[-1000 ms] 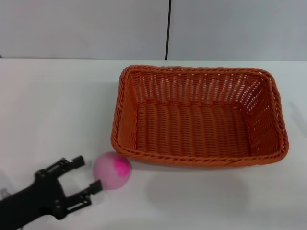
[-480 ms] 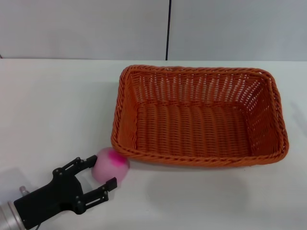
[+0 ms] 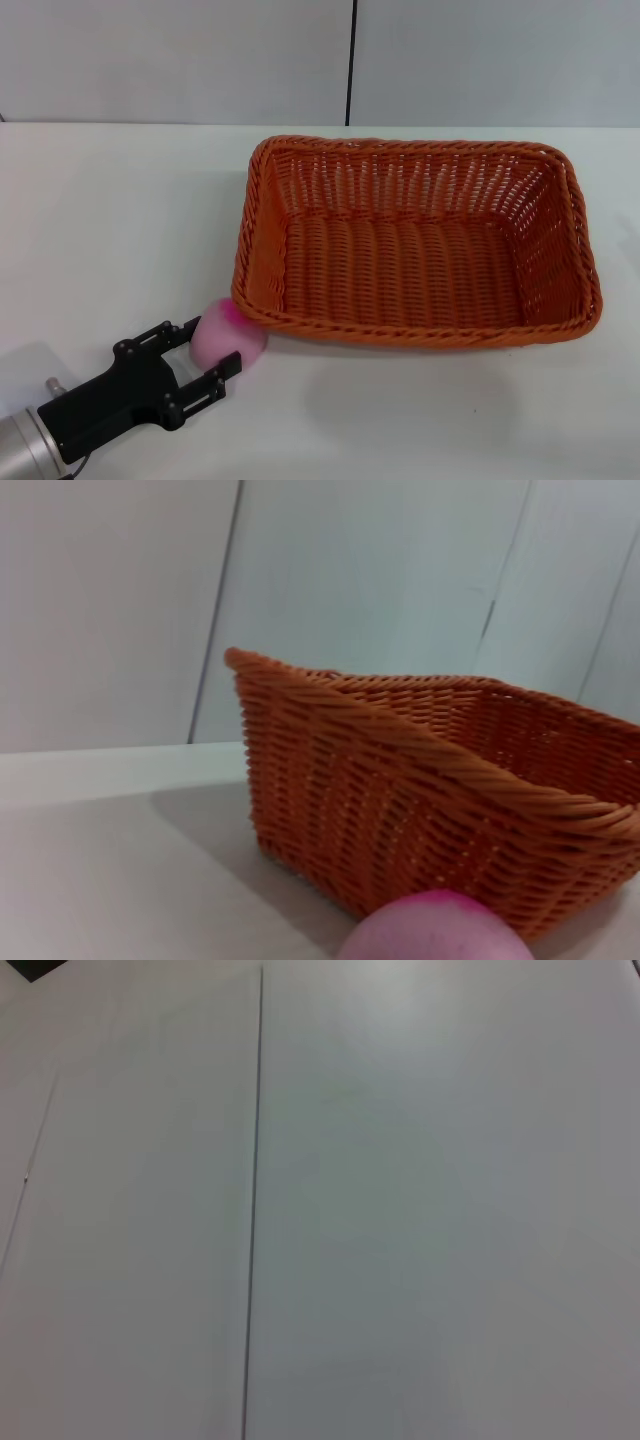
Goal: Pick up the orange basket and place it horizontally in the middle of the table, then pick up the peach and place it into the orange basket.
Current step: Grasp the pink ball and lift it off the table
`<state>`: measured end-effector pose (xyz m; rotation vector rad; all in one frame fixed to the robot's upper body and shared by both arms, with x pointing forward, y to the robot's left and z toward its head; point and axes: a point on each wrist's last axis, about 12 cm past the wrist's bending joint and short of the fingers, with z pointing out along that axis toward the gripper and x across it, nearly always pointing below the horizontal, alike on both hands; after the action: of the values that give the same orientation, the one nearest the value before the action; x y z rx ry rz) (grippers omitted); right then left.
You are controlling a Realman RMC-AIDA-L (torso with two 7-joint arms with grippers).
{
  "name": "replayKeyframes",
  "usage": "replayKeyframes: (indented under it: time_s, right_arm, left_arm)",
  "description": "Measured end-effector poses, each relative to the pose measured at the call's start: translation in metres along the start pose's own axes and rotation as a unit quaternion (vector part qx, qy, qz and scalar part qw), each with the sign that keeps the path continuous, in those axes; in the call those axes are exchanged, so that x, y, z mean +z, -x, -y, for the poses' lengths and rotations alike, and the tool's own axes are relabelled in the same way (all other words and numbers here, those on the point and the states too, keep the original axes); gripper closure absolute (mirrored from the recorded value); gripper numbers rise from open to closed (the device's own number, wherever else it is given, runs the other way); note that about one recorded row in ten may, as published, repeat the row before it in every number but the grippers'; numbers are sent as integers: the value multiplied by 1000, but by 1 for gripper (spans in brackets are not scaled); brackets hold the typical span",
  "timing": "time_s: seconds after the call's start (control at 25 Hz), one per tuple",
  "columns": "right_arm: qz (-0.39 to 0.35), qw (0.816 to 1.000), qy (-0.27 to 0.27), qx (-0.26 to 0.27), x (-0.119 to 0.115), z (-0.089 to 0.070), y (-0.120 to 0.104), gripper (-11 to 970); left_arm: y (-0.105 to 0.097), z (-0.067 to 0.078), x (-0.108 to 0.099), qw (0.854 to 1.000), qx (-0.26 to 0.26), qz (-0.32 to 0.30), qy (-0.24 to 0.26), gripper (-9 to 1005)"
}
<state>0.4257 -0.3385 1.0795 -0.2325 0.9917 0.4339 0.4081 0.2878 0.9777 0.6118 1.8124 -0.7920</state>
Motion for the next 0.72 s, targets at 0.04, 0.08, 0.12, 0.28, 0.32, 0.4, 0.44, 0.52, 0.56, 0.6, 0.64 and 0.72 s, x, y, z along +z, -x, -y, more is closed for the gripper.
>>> replayKeyframes:
  time_s: [0.04, 0.08, 0.12, 0.28, 0.32, 0.4, 0.44, 0.52, 0.56, 0.6, 0.64, 0.72]
  right_arm:
    - [0, 1000, -1, 0, -1, 0, 0, 323]
    - [0, 1000, -3, 0, -1, 0, 0, 323]
    - [-1, 1000, -3, 1, -2, 0, 0, 323]
    - [-3, 1000, -6, 3, -3, 0, -1, 323]
    - [-3, 1000, -6, 3, -3, 0, -1, 323]
    - [-3, 1000, -7, 3, -3, 0, -1, 323]
    - [-3, 1000, -9, 2, -4, 0, -1, 323]
    - [-4, 1000, -10, 2, -4, 1, -1, 323]
    - [-4, 1000, -12, 3, -4, 1, -1, 323]
    - [-4, 1000, -13, 3, -5, 1, -1, 323]
    - [-4, 1000, -13, 3, -5, 1, -1, 323]
    - [-4, 1000, -16, 2, -5, 1, -1, 323]
  left_arm:
    - [0, -1, 0, 1000, 0, -1, 3, 286]
    - [0, -1, 0, 1000, 0, -1, 3, 286]
    - [0, -1, 1, 1000, 0, -1, 4, 287]
    - [-1, -2, 1, 1000, 0, -3, 8, 402]
    - [-1, -2, 1, 1000, 0, -3, 8, 440]
    - [0, -4, 0, 1000, 2, 0, 15, 517]
    - [1, -4, -1, 1000, 2, 1, 18, 529]
    - [3, -7, -5, 999, 4, 11, 30, 552]
    - [4, -8, -7, 999, 7, 16, 35, 564]
    - [4, -9, -9, 999, 8, 19, 38, 576]
    - [6, -10, -12, 999, 11, 23, 46, 588]
    - [8, -14, -19, 997, 16, 33, 64, 611]
